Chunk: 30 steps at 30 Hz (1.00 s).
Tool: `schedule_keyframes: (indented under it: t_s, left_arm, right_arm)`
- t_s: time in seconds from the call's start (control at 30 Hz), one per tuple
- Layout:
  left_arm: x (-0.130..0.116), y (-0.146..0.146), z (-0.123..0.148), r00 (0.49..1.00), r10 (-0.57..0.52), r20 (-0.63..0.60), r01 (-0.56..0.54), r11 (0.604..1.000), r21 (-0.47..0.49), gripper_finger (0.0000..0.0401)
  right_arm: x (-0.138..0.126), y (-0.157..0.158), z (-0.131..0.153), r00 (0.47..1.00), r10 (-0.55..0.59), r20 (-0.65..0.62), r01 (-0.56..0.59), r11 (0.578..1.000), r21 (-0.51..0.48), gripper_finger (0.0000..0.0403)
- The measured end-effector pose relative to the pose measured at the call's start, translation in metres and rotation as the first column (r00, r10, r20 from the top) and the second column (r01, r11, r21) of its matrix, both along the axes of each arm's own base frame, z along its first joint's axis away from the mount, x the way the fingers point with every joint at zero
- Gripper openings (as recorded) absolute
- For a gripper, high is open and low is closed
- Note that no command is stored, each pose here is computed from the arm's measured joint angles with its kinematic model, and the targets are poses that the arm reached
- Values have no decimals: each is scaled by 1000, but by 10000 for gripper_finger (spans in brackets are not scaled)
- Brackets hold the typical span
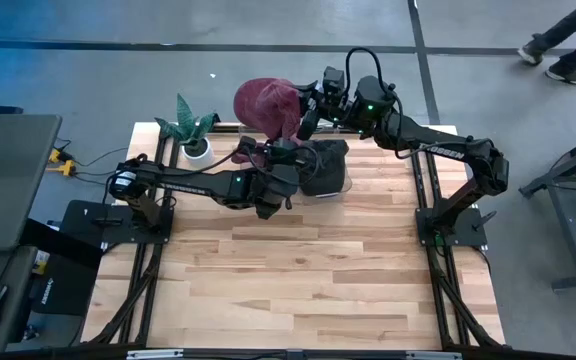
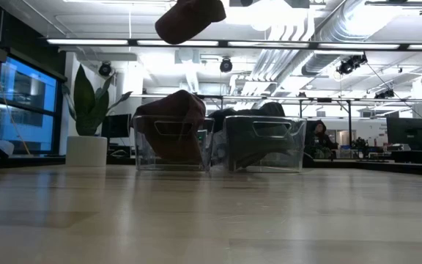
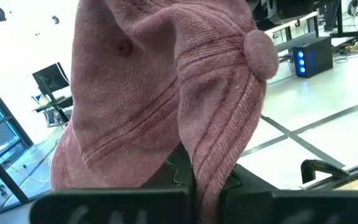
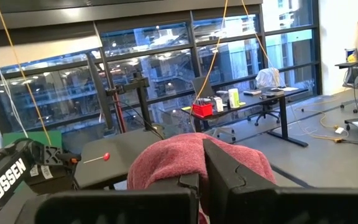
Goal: Pick & Place hat
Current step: Put the dark red cap into the left transparent bin
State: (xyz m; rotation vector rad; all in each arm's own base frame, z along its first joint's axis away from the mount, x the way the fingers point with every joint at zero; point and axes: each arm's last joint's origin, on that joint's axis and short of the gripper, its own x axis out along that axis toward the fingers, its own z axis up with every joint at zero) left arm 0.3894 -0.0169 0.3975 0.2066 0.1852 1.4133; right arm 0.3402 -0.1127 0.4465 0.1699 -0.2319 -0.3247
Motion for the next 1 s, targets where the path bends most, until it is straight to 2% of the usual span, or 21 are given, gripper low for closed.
schedule_keyframes:
  t_s: [0.37, 0.5, 0.8, 1.0]
  left_arm:
    - [0, 0, 0, 1000, 1, 0, -1, 1000, 0, 0]
    - [0, 0, 0, 1000, 12, -1, -12, 1000, 2, 0]
    - [-1, 0, 0, 1000, 23, -1, -23, 1000, 4, 0]
    - [-1, 0, 0, 999, 33, 0, -33, 999, 5, 0]
  right_arm:
    - [0, 1, 0, 1000, 24, 0, -24, 1000, -4, 11]
    - [0, 1, 1, 1000, 23, 8, -23, 1000, -2, 48]
    - [0, 2, 1, 997, 77, 11, -77, 997, -12, 164]
    - [-7, 4, 5, 997, 81, -10, -81, 997, -5, 204]
